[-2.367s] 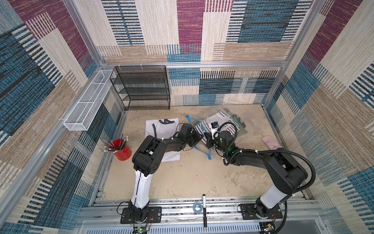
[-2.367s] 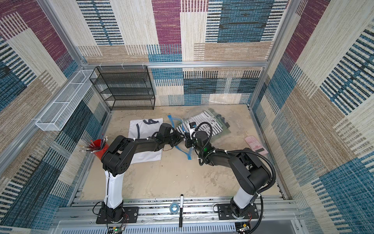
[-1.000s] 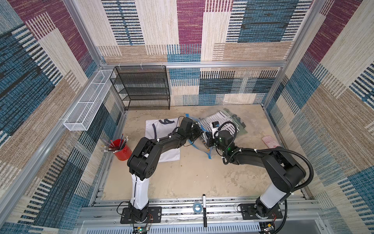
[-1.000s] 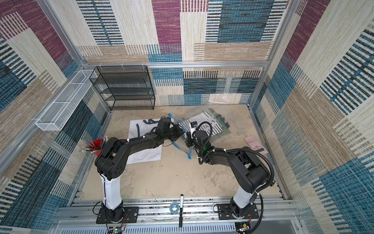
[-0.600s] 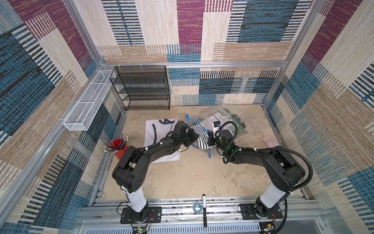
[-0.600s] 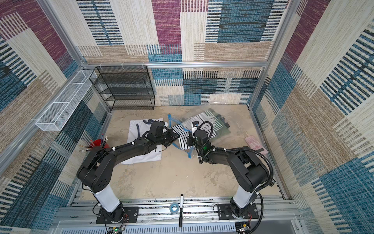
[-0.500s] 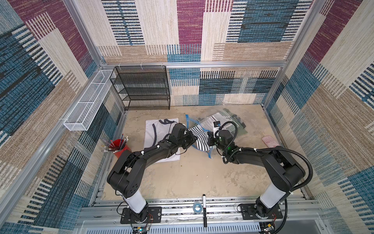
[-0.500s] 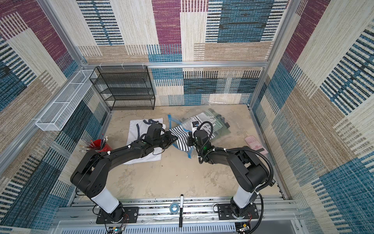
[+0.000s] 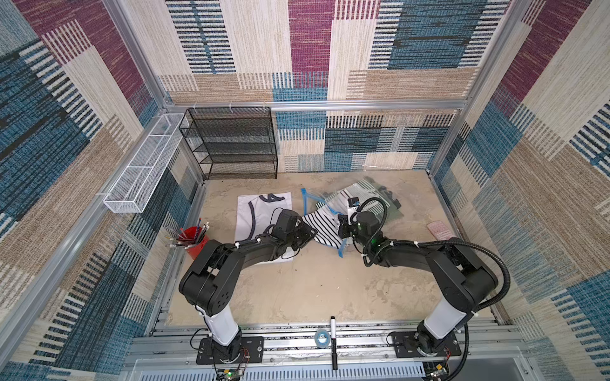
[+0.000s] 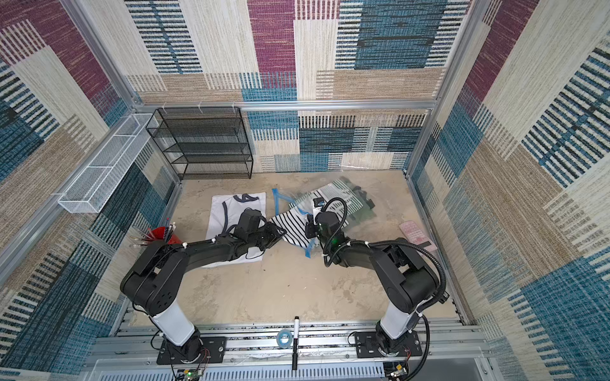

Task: Take the tank top out of the vacuum bag
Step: Take out the tank top from the vacuum bag.

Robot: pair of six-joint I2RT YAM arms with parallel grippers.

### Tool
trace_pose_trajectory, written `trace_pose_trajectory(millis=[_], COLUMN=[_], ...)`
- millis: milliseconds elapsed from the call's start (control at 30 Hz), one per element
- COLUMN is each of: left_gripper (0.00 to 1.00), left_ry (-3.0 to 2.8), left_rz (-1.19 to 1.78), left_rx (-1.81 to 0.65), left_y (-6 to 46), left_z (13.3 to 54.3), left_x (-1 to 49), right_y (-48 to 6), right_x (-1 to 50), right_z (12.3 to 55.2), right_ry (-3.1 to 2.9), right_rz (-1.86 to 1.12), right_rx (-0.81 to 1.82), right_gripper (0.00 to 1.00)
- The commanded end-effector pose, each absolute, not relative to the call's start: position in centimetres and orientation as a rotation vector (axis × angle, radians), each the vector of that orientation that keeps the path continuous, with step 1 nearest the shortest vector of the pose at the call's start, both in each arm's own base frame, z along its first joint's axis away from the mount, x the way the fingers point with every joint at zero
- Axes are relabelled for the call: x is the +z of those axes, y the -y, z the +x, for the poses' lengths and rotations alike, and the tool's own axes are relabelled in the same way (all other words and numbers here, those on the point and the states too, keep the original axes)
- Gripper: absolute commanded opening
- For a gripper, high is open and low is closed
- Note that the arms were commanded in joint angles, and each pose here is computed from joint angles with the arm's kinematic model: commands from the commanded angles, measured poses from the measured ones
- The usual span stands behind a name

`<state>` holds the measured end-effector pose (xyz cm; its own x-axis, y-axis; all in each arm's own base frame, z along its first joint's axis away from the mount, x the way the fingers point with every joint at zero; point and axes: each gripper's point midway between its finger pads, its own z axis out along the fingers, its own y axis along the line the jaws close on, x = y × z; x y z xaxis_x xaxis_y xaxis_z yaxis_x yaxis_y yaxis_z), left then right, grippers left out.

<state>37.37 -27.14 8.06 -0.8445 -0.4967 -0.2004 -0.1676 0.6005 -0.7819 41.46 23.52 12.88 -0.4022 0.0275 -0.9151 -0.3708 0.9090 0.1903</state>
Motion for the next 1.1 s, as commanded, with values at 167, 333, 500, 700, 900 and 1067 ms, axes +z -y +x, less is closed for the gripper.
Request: trace_pose_trajectory(millis=[167, 333, 500, 700, 900, 1067], left_gripper=[0.44, 0.45, 0.4, 0.0, 0.0, 0.0], left_ry=[-2.377, -2.349, -2.322, -2.3, -2.296, -2.282], left_rz=[-0.602, -0.646, -0.706, -0.677, -0.578, -0.537], left_rx=[-1.208, -1.231, -1.244, -1.274, -1.266, -1.276], left_y=[28.0, 28.6, 29.0, 29.8, 29.9, 29.4], left_z=[38.6, 40.0, 41.5, 42.2, 41.7, 40.5], left_x=[7.3, 6.8, 6.0, 6.9, 9.9, 12.5], right_y=[-23.9, -24.0, -24.0, -24.1, -24.1, -24.0], right_x=[13.7, 13.6, 13.7, 13.8, 13.5, 13.4], right_z=[41.6, 41.6, 41.6, 41.5, 41.6, 41.6], right_ry=[-1.92, -1.921, -1.918, -1.917, -1.923, -1.927], right_rz=[-0.258, -0.261, -0.265, -0.267, -0.266, -0.261], right_rx=[0.461, 0.465, 0.466, 0.471, 0.471, 0.463], right_gripper=[0.0, 0.0, 0.0, 0.0, 0.0, 0.0])
